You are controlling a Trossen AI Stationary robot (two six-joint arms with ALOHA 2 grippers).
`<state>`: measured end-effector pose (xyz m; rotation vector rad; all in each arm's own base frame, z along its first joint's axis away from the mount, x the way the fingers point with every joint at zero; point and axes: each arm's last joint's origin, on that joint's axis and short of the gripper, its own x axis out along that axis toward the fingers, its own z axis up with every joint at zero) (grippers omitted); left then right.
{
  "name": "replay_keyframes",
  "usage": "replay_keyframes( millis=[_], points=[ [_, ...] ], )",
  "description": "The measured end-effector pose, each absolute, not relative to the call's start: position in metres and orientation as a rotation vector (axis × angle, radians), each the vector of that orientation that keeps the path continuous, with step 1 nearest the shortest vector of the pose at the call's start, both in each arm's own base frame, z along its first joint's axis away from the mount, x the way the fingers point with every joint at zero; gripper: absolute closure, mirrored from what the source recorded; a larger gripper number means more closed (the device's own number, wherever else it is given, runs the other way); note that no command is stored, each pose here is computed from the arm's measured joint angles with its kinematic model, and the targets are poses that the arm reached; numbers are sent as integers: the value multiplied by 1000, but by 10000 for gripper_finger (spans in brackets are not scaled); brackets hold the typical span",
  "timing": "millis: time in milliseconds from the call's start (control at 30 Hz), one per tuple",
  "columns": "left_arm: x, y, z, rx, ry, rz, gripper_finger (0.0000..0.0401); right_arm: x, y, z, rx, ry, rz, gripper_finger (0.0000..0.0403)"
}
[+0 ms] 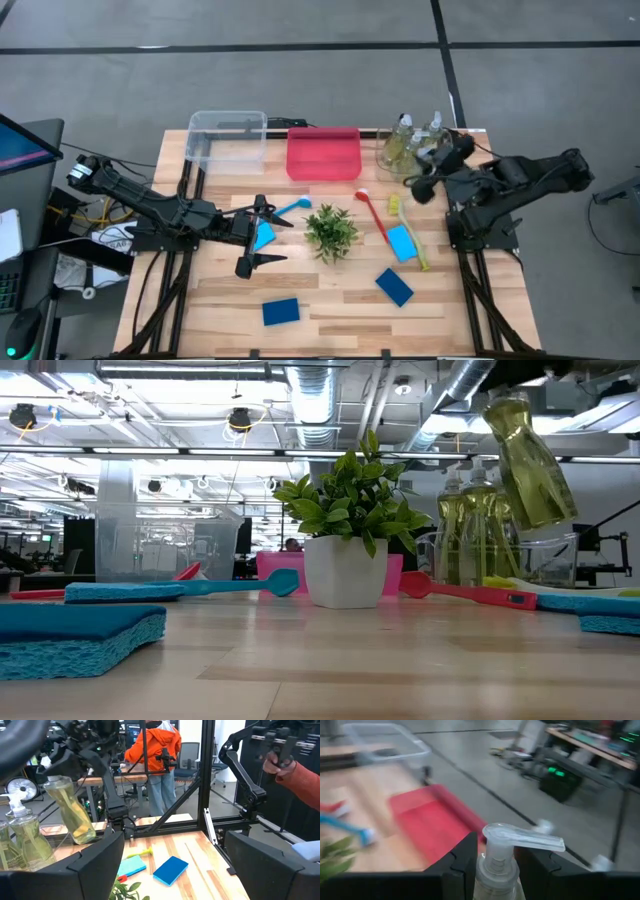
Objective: Pick & Place Kitchen Sink Supplies
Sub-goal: Put the green dishwashing liquid dispenser into the right transparent bin
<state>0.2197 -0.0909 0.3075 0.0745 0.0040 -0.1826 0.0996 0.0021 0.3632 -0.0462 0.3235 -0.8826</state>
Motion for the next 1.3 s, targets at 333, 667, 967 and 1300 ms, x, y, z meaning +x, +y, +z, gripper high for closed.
replay_keyframes(
  millis=[333,667,967,1300],
  points=[
    [220,-91,307,75,4,-183,52,88,-11,364,-25,233,-1139,300],
    [220,-91,307,75,4,-183,55,91,-19,345,-80,185,-1353,300],
    [220,-91,307,75,4,-183,55,92,-22,334,-92,95,-1485,300],
    [220,-91,307,75,4,-183,55,90,-28,334,-59,59,-1561,300]
  ],
)
